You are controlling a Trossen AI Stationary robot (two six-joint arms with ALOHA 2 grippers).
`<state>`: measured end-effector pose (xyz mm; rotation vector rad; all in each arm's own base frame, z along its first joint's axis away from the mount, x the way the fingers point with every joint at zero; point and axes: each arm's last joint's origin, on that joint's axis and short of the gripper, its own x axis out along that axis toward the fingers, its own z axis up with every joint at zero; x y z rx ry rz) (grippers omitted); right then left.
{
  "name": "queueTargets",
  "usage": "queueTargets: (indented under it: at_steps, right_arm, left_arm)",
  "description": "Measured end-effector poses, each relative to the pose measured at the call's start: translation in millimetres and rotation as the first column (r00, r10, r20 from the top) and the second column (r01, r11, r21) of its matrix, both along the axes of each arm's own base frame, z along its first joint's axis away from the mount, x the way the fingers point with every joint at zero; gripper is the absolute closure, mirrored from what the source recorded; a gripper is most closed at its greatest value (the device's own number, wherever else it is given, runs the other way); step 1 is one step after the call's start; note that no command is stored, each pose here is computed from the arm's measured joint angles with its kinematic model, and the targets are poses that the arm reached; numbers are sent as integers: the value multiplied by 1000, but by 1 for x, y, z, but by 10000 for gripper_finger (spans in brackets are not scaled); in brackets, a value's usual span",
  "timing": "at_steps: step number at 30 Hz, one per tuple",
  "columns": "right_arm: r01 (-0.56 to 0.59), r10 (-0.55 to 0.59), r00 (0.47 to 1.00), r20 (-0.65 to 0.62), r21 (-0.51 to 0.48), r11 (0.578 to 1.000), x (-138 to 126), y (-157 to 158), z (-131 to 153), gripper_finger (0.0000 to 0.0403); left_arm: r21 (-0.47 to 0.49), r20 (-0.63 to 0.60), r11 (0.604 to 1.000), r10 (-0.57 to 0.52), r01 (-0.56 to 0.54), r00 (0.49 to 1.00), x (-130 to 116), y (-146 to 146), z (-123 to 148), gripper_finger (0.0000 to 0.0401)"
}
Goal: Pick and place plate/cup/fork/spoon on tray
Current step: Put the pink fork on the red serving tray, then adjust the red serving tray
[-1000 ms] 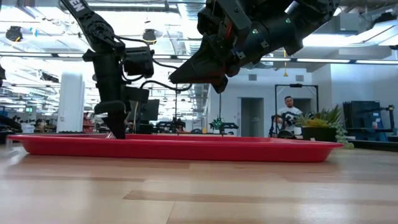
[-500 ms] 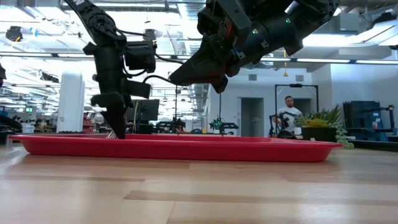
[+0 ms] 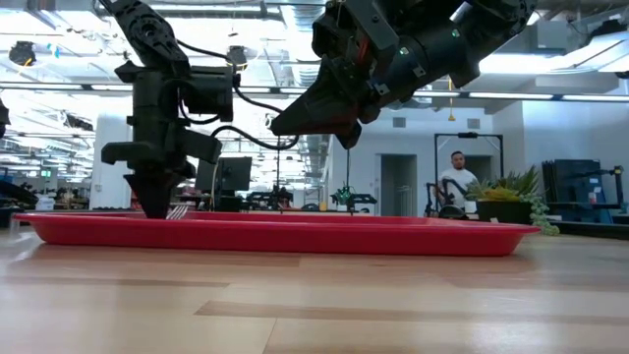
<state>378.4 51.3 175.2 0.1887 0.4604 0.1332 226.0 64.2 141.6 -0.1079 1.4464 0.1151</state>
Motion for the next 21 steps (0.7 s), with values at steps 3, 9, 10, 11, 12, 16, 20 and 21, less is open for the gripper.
queueTargets:
  at_steps: [3,9,10,11,12,16,20,21]
  right_arm:
    - [0,0,1000,-1,0,1000,0,0,0,387]
    - [-3,1,993,-116,-17,1000,-11,-1,3,389]
    - [-6,2,988,-155,-21,1000,-15,-1,4,391]
    - [-8,2,979,-206,-28,1000,-19,0,2,392]
    - [-14,5,966,-260,-32,999,-24,1,0,392]
    - [-10,-2,876,-482,-23,1000,-45,10,-9,393]
    - [-8,-9,768,-640,-23,1000,-64,21,-18,394]
    - [-6,-8,744,-668,-19,1000,-67,23,-19,394]
  left_arm:
    - [-5,-3,1000,3,-3,1000,0,0,1,401]
    - [-40,89,999,21,-17,996,2,-4,19,401]
    - [-43,106,999,23,-18,994,1,-7,23,401]
    - [-46,128,999,26,-20,991,1,-9,27,401]
    - [-50,159,999,27,-19,987,1,-12,31,401]
    - [-89,328,996,28,1,944,-2,-26,48,401]
    - [-137,471,990,56,11,880,-10,-40,57,401]
    - [-145,493,989,62,12,868,-13,-42,59,401]
